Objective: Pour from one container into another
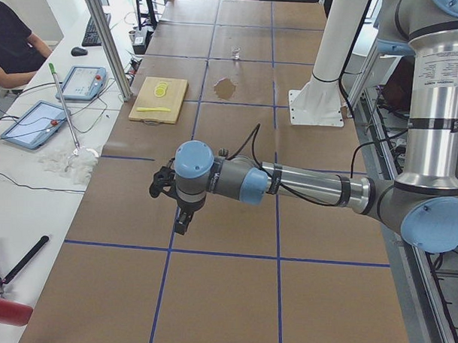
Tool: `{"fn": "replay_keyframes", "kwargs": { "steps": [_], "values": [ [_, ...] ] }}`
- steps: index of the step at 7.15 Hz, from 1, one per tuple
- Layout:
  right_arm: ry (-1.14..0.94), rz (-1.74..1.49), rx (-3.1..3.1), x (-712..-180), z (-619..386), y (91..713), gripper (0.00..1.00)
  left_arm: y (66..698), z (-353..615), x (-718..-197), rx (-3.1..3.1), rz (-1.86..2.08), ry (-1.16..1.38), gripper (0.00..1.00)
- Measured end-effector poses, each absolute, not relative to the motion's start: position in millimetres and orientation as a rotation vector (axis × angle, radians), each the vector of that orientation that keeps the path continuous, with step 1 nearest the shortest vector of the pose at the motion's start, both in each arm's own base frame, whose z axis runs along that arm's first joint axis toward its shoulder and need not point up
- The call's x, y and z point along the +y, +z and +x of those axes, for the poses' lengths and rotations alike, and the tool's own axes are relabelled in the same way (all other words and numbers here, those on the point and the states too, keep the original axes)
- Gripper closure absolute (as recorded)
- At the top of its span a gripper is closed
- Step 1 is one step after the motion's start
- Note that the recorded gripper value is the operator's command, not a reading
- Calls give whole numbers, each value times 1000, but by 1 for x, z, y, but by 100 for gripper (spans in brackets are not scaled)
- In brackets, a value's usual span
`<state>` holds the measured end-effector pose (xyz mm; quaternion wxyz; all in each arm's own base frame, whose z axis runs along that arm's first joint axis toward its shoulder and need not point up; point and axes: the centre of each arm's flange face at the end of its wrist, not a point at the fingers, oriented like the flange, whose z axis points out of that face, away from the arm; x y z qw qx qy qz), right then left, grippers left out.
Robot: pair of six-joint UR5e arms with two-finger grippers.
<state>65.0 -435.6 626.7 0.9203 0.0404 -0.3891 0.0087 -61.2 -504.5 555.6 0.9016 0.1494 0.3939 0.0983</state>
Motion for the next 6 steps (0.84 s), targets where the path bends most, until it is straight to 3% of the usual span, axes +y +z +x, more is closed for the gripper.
{"fn": "replay_keyframes", "kwargs": {
  "steps": [6],
  "values": [
    [12, 86, -830, -434, 62, 617, 0, 448, -42, -535, 831, 471, 215, 0]
  ]
}}
